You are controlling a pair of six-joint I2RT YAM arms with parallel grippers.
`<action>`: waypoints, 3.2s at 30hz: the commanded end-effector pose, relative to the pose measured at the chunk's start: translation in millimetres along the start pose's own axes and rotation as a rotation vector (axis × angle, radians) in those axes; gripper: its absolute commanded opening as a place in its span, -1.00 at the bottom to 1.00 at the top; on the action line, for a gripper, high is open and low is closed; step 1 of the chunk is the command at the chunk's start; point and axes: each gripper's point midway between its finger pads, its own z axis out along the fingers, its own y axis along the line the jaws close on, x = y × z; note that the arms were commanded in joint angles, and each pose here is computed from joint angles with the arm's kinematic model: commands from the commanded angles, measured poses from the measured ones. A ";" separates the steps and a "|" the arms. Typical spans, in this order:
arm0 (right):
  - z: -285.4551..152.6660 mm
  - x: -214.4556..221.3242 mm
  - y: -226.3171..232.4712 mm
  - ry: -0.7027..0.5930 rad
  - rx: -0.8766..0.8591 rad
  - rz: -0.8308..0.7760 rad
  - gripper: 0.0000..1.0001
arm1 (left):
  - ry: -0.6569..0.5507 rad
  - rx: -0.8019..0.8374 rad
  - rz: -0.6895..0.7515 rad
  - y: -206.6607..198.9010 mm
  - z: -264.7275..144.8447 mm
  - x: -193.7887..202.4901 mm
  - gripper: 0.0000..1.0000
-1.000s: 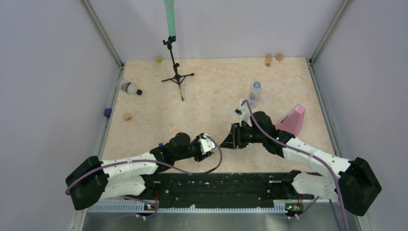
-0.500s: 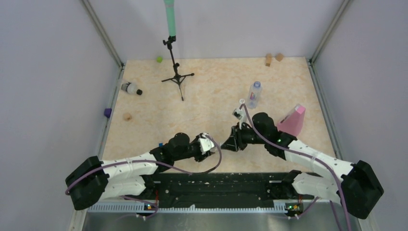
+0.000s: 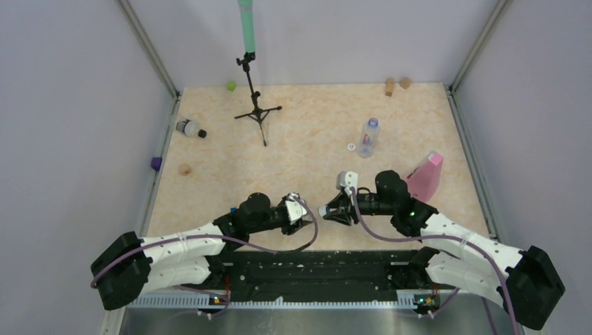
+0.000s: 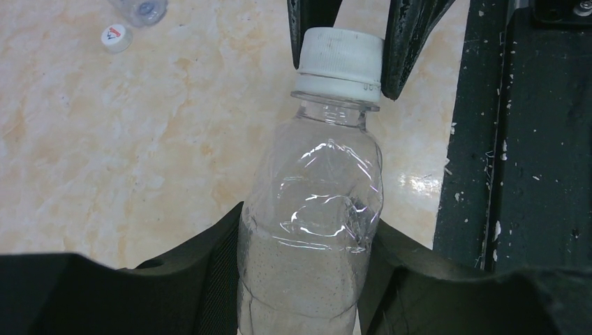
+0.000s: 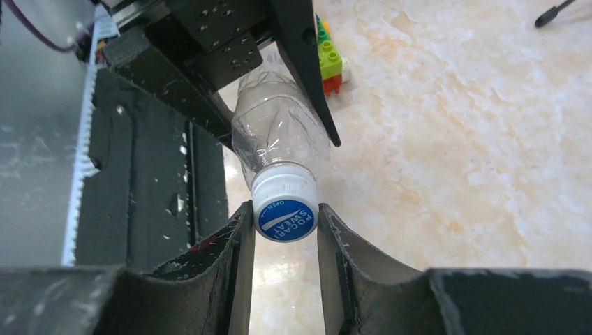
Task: Unscrew the bottle caps
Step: Unscrew the bottle cap from the plastic bottle.
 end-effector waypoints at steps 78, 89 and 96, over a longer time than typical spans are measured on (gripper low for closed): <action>-35.7 -53.9 -5.7 -0.432 0.219 -0.207 0.74 | 0.014 -0.023 -0.055 6.5 10.9 1.0 -1.00; -56.0 -22.7 -82.4 -0.371 0.744 0.717 0.97 | -0.024 -0.077 -0.069 13.3 5.1 -3.8 -1.00; -28.4 -16.1 -68.1 -0.269 0.655 0.926 0.97 | -0.047 -0.095 -0.060 16.6 0.1 -12.2 -1.00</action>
